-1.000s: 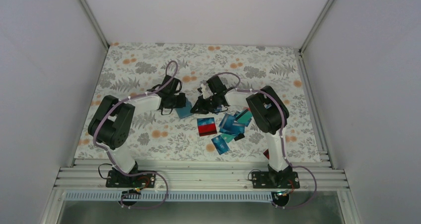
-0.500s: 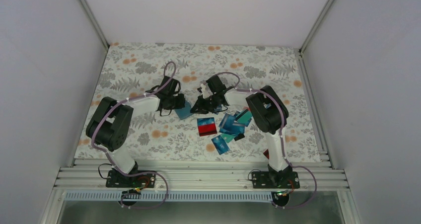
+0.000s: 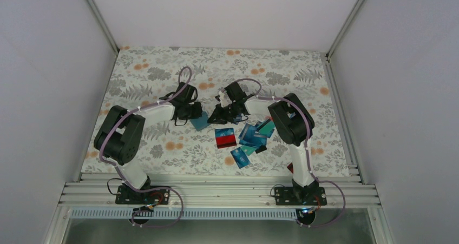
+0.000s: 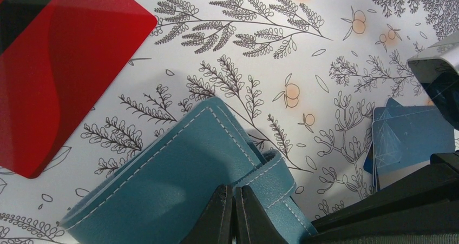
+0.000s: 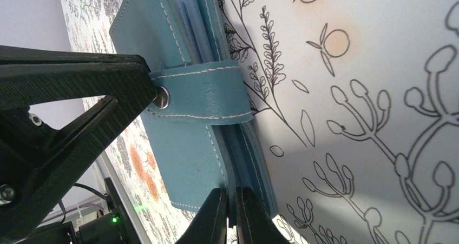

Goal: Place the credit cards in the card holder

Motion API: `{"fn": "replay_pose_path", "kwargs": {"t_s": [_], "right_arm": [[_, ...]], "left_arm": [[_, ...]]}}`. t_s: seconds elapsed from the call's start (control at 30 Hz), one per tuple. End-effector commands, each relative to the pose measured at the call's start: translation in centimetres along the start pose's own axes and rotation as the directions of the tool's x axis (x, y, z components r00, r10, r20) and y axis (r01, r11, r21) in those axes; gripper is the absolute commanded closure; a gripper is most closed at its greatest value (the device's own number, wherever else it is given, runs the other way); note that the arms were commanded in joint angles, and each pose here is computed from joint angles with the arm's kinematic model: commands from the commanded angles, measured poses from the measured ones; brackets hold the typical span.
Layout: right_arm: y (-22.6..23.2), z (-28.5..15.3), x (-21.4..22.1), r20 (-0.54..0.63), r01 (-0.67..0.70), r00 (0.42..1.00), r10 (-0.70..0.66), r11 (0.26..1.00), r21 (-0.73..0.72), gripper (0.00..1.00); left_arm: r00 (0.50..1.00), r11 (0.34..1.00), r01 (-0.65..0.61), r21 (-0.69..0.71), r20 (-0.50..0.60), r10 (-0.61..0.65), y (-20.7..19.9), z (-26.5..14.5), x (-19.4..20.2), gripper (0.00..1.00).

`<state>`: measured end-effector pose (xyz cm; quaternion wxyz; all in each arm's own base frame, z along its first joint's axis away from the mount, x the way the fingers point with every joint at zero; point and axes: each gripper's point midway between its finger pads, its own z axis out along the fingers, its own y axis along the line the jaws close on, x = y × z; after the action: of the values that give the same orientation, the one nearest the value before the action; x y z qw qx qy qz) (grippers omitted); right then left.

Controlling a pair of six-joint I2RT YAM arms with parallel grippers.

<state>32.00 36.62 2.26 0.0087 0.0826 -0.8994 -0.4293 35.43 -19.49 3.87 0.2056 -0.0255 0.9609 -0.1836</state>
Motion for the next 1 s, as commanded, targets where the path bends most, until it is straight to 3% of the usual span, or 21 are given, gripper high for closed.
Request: {"fn": "replay_pose_path", "kwargs": {"t_s": [0.0, 0.27, 0.7, 0.97], "right_arm": [[-4.8, 1.4, 0.9, -0.005, -0.087, 0.996, 0.088, 0.986, 0.142, 0.96], [-4.9, 1.3, 0.9, -0.006, -0.084, 0.996, 0.086, 0.986, 0.142, 0.96], [-5.2, 1.5, 1.3, -0.017, -0.086, 0.996, 0.089, 0.986, 0.144, 0.96], [-5.3, 1.5, 1.4, -0.019, -0.089, 0.995, 0.093, 0.985, 0.148, 0.96]], "left_arm": [[0.989, 1.000, 0.024, 0.003, -0.146, -0.024, -0.3, -0.2, 3.6, 0.98], [0.989, 0.999, 0.037, 0.022, -0.144, -0.033, -0.9, -0.9, 3.6, 0.97], [0.999, 0.997, -0.025, -0.073, -0.038, 0.022, -0.4, -2.6, 0.2, 0.98], [0.998, 0.994, -0.040, -0.101, -0.061, 0.034, 0.4, -1.5, 0.6, 0.98]]}}
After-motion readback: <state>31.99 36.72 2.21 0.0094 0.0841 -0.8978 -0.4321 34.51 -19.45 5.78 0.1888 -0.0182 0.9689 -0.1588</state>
